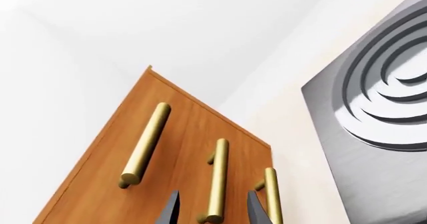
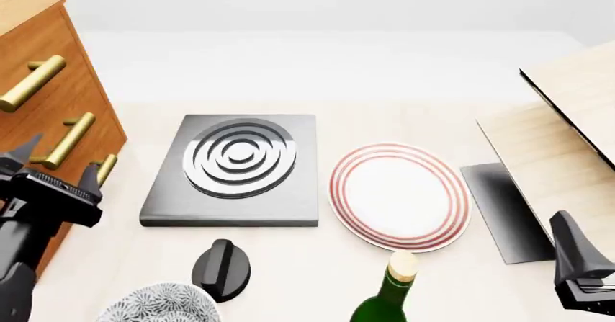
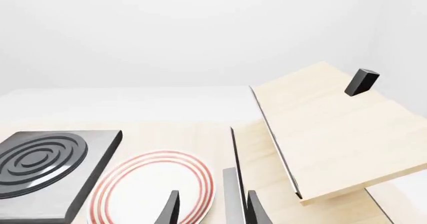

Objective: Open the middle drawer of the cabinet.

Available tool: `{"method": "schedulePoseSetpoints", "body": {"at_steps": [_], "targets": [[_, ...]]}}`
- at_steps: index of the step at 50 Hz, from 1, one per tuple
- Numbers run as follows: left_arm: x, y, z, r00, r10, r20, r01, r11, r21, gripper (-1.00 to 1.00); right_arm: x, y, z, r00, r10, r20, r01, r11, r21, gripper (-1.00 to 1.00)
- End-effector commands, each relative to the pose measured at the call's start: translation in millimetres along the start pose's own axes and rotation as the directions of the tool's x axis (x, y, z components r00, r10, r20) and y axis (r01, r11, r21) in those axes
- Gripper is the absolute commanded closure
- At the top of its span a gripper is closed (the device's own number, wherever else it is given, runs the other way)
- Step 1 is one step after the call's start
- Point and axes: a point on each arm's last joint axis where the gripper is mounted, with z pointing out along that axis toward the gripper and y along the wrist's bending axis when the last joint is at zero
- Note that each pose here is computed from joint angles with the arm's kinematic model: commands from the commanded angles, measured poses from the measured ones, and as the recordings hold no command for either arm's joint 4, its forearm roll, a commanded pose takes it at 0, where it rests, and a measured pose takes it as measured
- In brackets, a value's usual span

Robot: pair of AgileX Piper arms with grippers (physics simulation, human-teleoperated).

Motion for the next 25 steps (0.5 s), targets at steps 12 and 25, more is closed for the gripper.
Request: {"method": "schedulePoseSetpoints", "body": {"at_steps": [12, 25], "targets": [[16.0, -7.7, 30.2, 0.997, -0.047, -0.065, 0.048, 0.999, 0.023, -1.00, -0.1, 0.3, -0.2, 1.000, -0.002, 0.003, 0.002, 1.000, -0.005, -1.00], [23.0, -12.9, 35.2, 0.992, -0.082, -0.095, 0.086, 0.996, 0.038, -1.00, -0.1, 0.3, -0.2, 1.000, -0.002, 0.002, 0.002, 1.000, -0.006, -1.00]]}}
